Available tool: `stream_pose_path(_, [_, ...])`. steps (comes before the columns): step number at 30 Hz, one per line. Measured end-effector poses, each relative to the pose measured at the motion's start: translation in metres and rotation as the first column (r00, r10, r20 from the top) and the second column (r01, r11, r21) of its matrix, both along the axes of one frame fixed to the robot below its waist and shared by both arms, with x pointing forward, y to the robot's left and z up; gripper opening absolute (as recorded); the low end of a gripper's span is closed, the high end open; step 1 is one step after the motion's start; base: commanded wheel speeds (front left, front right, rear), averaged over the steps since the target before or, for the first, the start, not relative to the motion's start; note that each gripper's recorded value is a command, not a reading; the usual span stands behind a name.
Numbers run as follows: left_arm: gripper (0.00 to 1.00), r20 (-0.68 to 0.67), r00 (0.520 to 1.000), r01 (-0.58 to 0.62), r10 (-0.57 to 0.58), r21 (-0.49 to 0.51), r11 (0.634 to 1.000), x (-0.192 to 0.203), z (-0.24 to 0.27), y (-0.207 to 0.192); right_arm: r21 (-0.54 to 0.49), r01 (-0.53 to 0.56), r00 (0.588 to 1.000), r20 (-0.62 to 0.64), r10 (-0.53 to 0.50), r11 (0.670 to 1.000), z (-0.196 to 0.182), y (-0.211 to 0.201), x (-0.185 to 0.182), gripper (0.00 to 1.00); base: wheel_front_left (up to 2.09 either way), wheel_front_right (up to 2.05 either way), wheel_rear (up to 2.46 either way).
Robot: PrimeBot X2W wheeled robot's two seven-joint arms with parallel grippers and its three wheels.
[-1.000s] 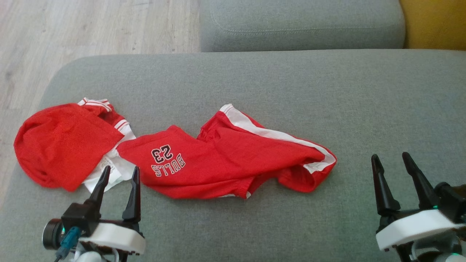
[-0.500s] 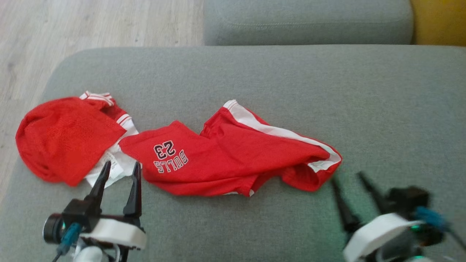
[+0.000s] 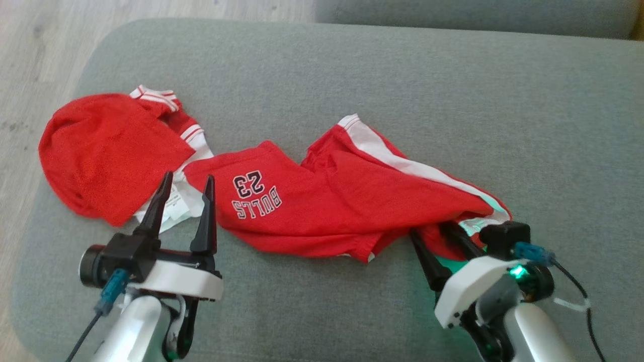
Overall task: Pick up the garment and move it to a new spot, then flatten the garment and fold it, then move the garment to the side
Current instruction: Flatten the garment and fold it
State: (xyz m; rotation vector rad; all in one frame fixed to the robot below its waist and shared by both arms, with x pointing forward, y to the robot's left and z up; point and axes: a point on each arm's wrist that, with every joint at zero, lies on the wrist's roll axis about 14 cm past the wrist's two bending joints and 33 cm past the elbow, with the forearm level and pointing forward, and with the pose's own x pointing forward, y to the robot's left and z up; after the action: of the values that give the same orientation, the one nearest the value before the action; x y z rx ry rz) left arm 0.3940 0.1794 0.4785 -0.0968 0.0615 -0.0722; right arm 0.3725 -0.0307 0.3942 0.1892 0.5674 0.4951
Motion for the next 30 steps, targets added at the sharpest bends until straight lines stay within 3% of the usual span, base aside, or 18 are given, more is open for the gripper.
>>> stream_pose_path(1, [1.0,0.0,1.0,0.0,0.0,0.0,1.0,0.0,0.0,0.0,0.0,0.0,1.0,0.0,0.0,1.0,0.0,0.0,0.0,1.0,0.0,0.0,0.0])
stream_pose_path(2, [1.0,-0.006,1.0,-0.005,0.005,-0.001,1.0,0.0,-0.002,0.001,-0.001,-0.01,1.0,-0.012,0.01,1.0,-0.004,0.003,0.0,0.83,0.0,0.0,0.0])
stream_pose_path(3, [1.0,-0.008,1.0,-0.009,0.009,-0.002,1.0,-0.001,-0.004,0.002,-0.005,-0.02,0.999,-0.028,0.02,1.0,-0.009,0.005,0.0,0.29,0.0,0.0,0.0])
stream_pose_path(4, [1.0,-0.012,1.0,-0.011,0.011,-0.005,1.0,-0.001,-0.005,0.001,-0.006,-0.024,0.999,-0.041,0.024,1.0,-0.012,0.007,-0.001,0.0,0.0,0.0,0.0])
stream_pose_path(16, [1.0,-0.008,1.0,0.015,-0.015,-0.018,1.0,0.007,-0.007,-0.01,-0.146,-0.046,0.998,-0.057,0.038,0.988,-0.023,-0.019,-0.024,0.0,0.0,0.0,0.0])
stream_pose_path(23, [1.0,-0.002,1.0,0.031,-0.031,-0.025,0.999,0.013,-0.006,-0.017,-0.277,-0.065,0.993,-0.108,0.036,0.959,-0.03,-0.074,-0.046,0.0,0.0,0.0,0.0])
stream_pose_path(30, [1.0,-0.002,0.999,0.048,-0.048,-0.032,0.998,0.016,-0.007,-0.025,-0.428,0.046,0.989,-0.105,-0.1,0.903,-0.029,-0.163,-0.038,0.0,0.0,0.0,0.0])
